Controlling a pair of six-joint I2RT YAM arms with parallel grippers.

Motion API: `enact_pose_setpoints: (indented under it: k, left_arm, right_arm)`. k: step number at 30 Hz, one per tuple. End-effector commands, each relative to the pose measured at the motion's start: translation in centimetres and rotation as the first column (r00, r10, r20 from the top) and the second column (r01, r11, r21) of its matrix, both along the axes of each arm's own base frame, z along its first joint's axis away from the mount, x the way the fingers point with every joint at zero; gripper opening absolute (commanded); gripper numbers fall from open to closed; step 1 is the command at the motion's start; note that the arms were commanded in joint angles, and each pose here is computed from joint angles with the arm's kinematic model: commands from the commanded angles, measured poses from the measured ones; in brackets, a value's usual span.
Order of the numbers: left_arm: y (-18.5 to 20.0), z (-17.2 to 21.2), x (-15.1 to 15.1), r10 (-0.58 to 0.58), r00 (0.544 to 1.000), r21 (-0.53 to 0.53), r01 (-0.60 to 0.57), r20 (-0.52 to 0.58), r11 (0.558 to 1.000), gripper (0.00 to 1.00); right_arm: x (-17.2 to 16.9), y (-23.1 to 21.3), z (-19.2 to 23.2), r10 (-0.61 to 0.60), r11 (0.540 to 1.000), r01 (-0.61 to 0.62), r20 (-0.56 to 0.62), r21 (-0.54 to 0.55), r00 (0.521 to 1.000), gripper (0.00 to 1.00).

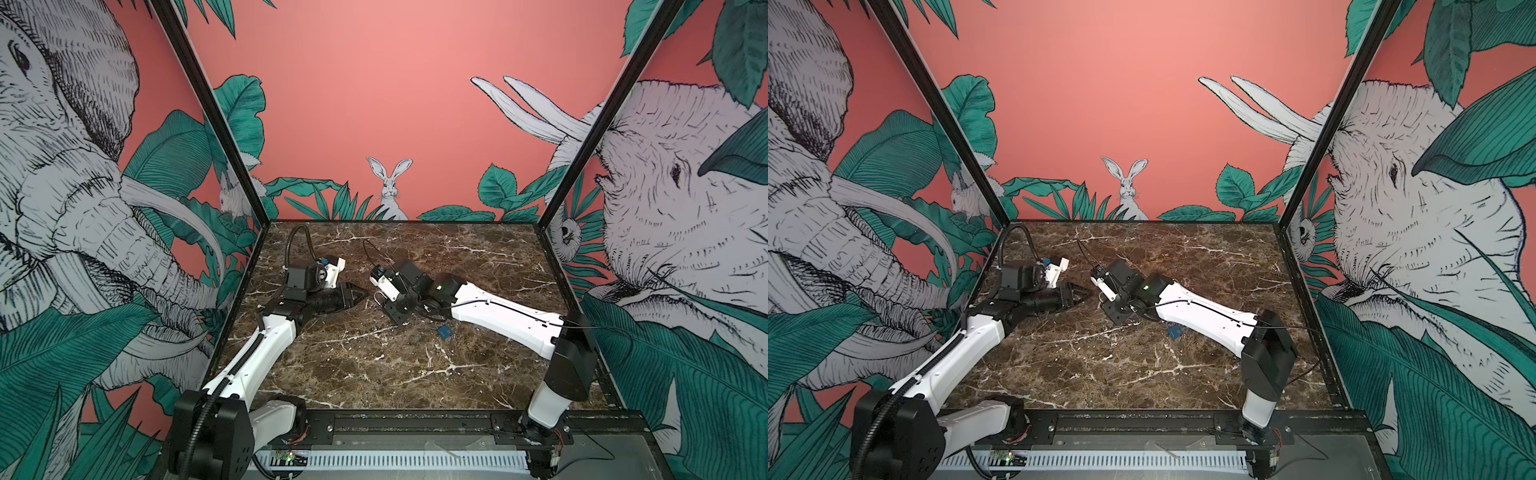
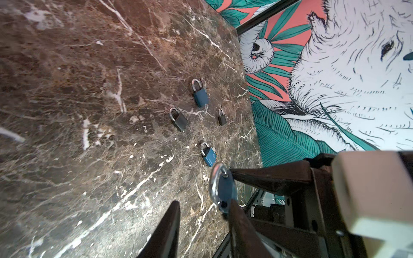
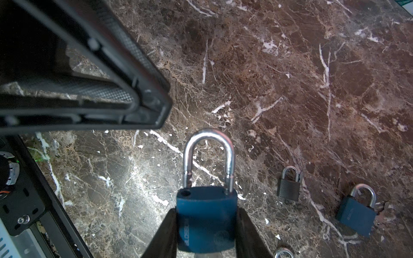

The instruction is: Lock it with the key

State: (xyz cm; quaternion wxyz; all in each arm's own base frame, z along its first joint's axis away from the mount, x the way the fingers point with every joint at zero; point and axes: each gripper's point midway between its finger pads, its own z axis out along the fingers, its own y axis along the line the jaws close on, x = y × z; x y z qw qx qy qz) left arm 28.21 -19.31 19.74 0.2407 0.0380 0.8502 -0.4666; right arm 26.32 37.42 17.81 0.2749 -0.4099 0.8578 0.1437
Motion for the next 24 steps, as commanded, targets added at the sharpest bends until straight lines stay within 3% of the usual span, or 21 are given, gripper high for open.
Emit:
enact_pose_setpoints:
  k: [1, 17, 24]
  left_arm:
    - [-1.0, 1.6, 0.8, -0.021, 0.998, -0.020, 0.022, 0.052, 1.000, 0.38]
    - [-3.7, 0.8, 1.0, -0.093, 0.995, -0.022, 0.094, 0.035, 0.995, 0.38]
    - [-4.4, 0.9, 1.2, -0.110, 0.993, -0.024, 0.111, 0.041, 0.994, 0.31]
  right_arm:
    - [0.5, 0.1, 2.5, -0.009, 0.998, 0.007, 0.041, 0.065, 0.999, 0.15]
    - [0.9, 0.0, 3.4, -0.018, 0.994, 0.014, 0.035, 0.107, 0.999, 0.16]
    - [0.8, 0.1, 3.4, -0.016, 0.994, 0.012, 0.032, 0.109, 0.999, 0.16]
